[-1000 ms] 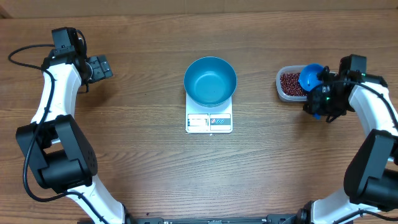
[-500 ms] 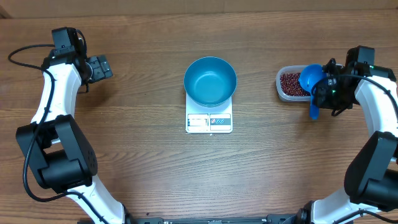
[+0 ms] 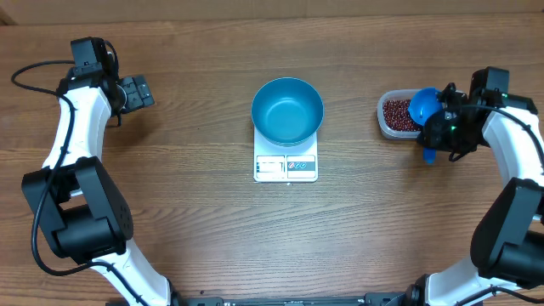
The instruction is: Scoop item into bowl and weigh 150g on scale
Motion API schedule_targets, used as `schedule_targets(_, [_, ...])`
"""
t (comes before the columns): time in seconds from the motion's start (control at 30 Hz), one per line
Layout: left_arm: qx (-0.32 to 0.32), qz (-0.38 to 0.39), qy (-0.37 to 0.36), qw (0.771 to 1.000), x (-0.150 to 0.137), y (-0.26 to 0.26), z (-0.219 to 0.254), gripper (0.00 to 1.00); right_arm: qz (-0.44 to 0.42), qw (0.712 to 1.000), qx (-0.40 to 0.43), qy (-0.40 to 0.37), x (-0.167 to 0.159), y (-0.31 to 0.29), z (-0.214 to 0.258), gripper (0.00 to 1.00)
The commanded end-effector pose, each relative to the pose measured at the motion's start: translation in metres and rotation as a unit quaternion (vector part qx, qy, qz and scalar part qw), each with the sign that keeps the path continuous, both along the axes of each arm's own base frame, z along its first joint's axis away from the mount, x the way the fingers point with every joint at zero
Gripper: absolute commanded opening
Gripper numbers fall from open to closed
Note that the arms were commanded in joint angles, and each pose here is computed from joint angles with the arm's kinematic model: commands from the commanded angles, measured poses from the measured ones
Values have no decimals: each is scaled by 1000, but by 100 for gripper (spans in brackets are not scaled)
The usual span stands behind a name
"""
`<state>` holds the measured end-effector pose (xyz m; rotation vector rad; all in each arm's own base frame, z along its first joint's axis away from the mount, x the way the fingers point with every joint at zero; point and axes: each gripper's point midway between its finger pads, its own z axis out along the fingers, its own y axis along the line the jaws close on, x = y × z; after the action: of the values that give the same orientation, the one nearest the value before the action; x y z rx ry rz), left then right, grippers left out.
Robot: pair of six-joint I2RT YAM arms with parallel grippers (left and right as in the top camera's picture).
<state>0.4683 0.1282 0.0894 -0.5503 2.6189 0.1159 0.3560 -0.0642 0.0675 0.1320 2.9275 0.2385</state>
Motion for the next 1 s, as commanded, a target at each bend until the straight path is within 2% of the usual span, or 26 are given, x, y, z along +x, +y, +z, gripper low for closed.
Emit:
schedule_targets(0.0, [8,0,-5,1000,3,2,4,99,1,1000,3,8,-5,1,-9,34])
schedule_targets(0.07, [8,0,-5,1000,3,2,4,99,1,1000,0,-2,-1,0,-8,29])
schedule_targets(0.2, [8,0,-5,1000,3,2,4,100,1,1000,-3,-12,5,-2,-5,4])
schedule_targets(0.5, [8,0,-5,1000,3,2,4,100,24,998,-50,-5,10,-16,35,4])
schedule_targets(0.67, [8,0,-5,1000,3,2,4,100,69,983,-165,28,5,-37,69,4])
schedule_targets(0.8, [8,0,-5,1000,3,2,4,100,129,973,-186,41,2,-22,79,4])
schedule_targets(0.97, [8,0,-5,1000,3,2,4,99,161,964,-201,63,-4,-3,77,4])
